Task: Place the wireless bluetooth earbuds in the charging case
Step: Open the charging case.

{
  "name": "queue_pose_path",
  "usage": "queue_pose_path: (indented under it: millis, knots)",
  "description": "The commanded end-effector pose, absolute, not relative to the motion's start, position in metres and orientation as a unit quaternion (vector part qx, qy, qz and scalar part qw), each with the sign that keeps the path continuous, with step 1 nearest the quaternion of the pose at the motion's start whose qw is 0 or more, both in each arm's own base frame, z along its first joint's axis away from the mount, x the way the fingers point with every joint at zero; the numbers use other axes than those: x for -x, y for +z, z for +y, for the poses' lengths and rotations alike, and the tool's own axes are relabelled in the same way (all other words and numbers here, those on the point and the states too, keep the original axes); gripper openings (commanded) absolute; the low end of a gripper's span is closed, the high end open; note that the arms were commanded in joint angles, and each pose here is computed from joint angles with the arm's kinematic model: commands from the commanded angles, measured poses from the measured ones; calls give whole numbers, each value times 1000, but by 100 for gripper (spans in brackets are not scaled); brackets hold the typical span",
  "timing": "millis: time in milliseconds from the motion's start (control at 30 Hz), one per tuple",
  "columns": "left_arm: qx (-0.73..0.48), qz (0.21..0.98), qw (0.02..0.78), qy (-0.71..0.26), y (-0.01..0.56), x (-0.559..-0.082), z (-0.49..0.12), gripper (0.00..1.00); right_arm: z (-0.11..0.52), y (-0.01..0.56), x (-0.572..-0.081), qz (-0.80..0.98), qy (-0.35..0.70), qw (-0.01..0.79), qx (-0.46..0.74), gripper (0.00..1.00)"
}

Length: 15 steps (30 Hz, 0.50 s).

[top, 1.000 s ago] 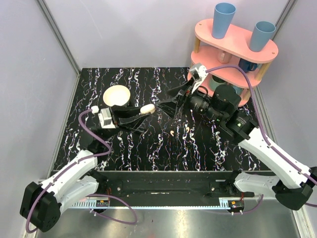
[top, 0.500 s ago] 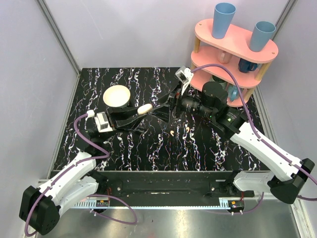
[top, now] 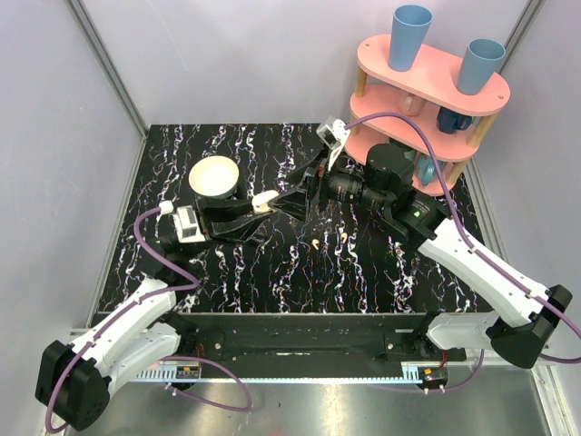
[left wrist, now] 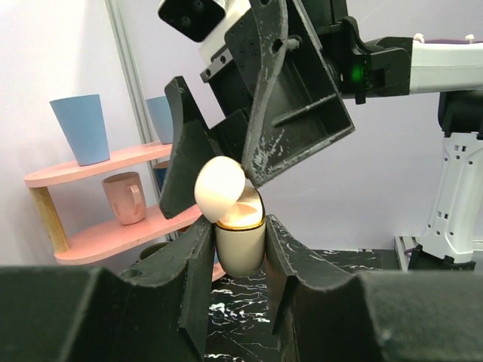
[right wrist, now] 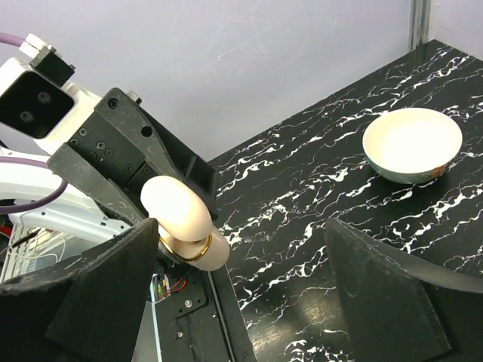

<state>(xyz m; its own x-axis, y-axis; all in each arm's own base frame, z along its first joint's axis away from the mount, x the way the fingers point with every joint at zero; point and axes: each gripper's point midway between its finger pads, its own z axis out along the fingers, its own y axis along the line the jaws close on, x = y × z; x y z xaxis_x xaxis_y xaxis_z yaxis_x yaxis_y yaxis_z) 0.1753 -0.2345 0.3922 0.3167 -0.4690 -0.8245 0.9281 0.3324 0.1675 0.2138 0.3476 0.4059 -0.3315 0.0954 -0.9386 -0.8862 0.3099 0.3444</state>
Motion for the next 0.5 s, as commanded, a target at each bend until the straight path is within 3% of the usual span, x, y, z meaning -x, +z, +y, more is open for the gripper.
queue_pose_path:
  millis: [0, 467]
  knots:
    - [-365, 284, 748, -476, 412, -147, -230, 0, 350, 430, -220, 620, 496, 524, 309, 96]
    - [-350, 304, 744, -481, 401, -153, -230, 0, 355, 432, -224, 621, 494, 523, 312, 97]
